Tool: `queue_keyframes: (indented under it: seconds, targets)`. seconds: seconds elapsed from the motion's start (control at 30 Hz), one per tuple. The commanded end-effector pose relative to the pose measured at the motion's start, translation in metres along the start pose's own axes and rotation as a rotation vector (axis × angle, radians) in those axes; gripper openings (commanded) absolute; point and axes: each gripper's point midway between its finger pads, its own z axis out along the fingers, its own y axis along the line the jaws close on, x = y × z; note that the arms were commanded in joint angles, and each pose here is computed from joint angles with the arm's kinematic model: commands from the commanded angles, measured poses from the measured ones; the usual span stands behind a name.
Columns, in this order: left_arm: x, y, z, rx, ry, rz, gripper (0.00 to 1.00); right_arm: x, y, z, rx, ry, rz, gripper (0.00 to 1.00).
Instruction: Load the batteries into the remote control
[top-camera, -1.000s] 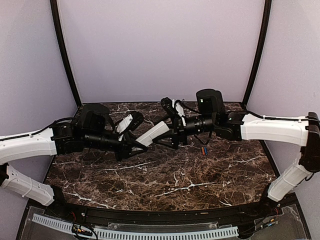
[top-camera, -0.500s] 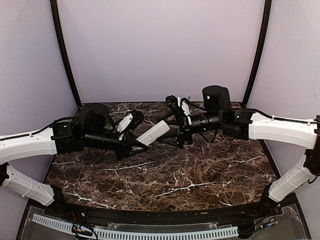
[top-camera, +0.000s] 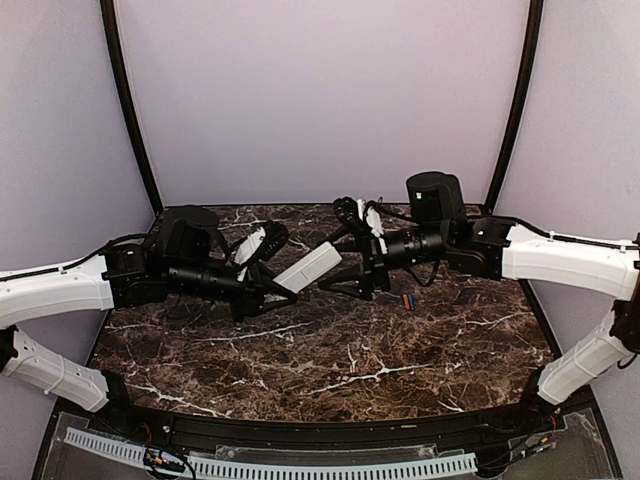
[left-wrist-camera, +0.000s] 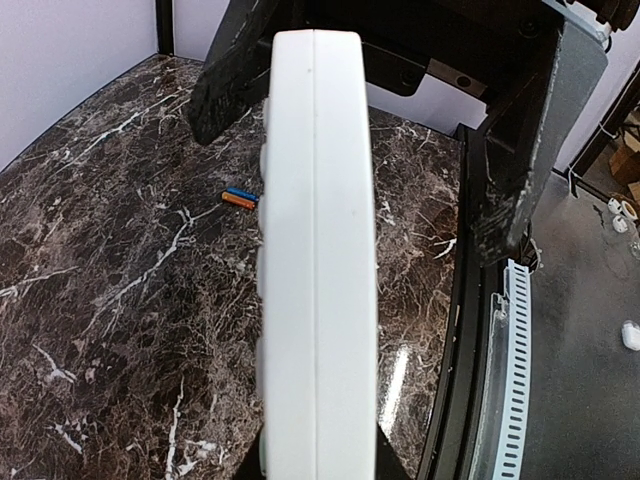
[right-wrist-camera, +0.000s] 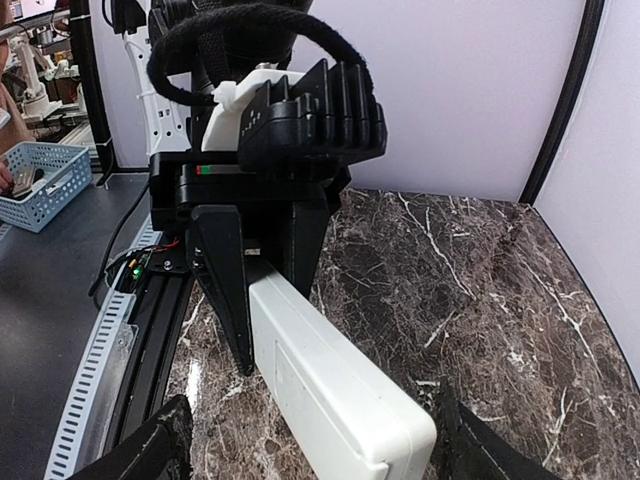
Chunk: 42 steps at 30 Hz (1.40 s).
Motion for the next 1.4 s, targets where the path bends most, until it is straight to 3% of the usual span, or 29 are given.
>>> queue_keyframes:
  seconds: [0.0,0.33,0.5,0.6,0.83,0.9,1.37]
  targets:
    - [-0.016,-0.006,-0.006,0.014,-0.051,0.032,0.00,-0.004,-0.002,0.005,0.004,0.000,-0.018,0.77]
    - [-0.016,-0.005,-0.003,0.021,-0.035,0.027,0.00,-0.011,-0.005,0.012,-0.006,-0.032,-0.037,0.73]
    - [-0.017,-0.005,-0.002,0.020,-0.033,0.024,0.00,-0.011,-0.011,0.022,-0.015,-0.028,-0.014,0.64]
    - [-0.017,-0.006,-0.003,0.023,-0.033,0.024,0.00,-0.010,-0.015,0.026,-0.012,-0.017,0.001,0.53]
    - [-0.017,-0.011,-0.009,0.043,-0.043,0.030,0.00,0.000,-0.014,0.024,-0.045,0.036,0.044,0.13]
    - [-0.014,-0.012,-0.010,0.048,-0.035,0.039,0.00,0.003,-0.014,0.019,-0.058,0.048,0.060,0.09]
    - [0.000,-0.011,-0.018,0.030,0.006,0.052,0.00,0.003,-0.015,-0.014,-0.089,0.036,0.082,0.22]
